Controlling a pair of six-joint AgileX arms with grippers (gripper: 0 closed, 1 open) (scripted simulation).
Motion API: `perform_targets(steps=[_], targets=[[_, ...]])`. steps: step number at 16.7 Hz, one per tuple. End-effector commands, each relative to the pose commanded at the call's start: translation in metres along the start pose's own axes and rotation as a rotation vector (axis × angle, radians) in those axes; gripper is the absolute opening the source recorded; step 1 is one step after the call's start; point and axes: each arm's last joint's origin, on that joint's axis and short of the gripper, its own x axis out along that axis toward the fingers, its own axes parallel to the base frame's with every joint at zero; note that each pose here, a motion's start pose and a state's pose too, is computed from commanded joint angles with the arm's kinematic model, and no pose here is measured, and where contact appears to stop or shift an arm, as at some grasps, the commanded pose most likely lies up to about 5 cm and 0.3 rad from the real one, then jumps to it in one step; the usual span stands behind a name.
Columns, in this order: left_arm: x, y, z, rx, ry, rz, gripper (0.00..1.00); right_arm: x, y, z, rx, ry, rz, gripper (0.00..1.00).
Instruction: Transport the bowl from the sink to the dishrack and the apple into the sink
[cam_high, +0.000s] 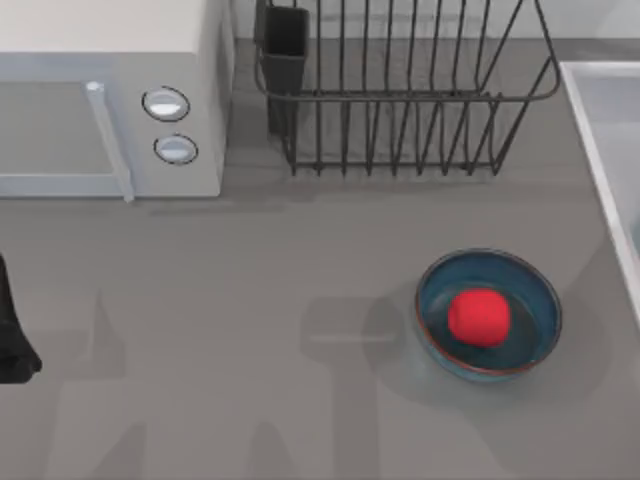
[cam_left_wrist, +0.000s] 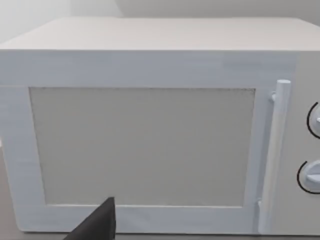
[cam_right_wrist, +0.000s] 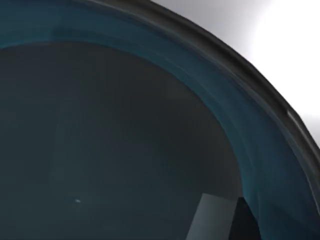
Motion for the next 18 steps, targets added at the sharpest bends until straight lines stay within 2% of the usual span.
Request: perform_targets(steps=[5, 9, 12, 15, 18], targets=[[0.0, 0.0, 0.0, 0.0, 0.0, 0.0, 1.0, -0.017, -0.005, -0.002, -0.002, -0.013, -0.006, 0.0], [0.0, 0.0, 0.0, 0.0, 0.0, 0.0, 1.0, -0.09, -0.028, -0.024, -0.012, -0.04, -0.029, 0.0], [0.0, 0.0, 0.0, 0.0, 0.0, 0.0, 1.0, -0.165, -0.042, -0.067, -0.017, -0.039, -0.038, 0.0], [0.0, 0.0, 0.0, 0.0, 0.0, 0.0, 1.0, -0.236, -0.042, -0.129, -0.016, -0.023, -0.032, 0.0], [0.0, 0.0, 0.0, 0.0, 0.0, 0.0, 1.0, -0.29, -0.028, -0.195, -0.01, -0.012, -0.022, 0.0]])
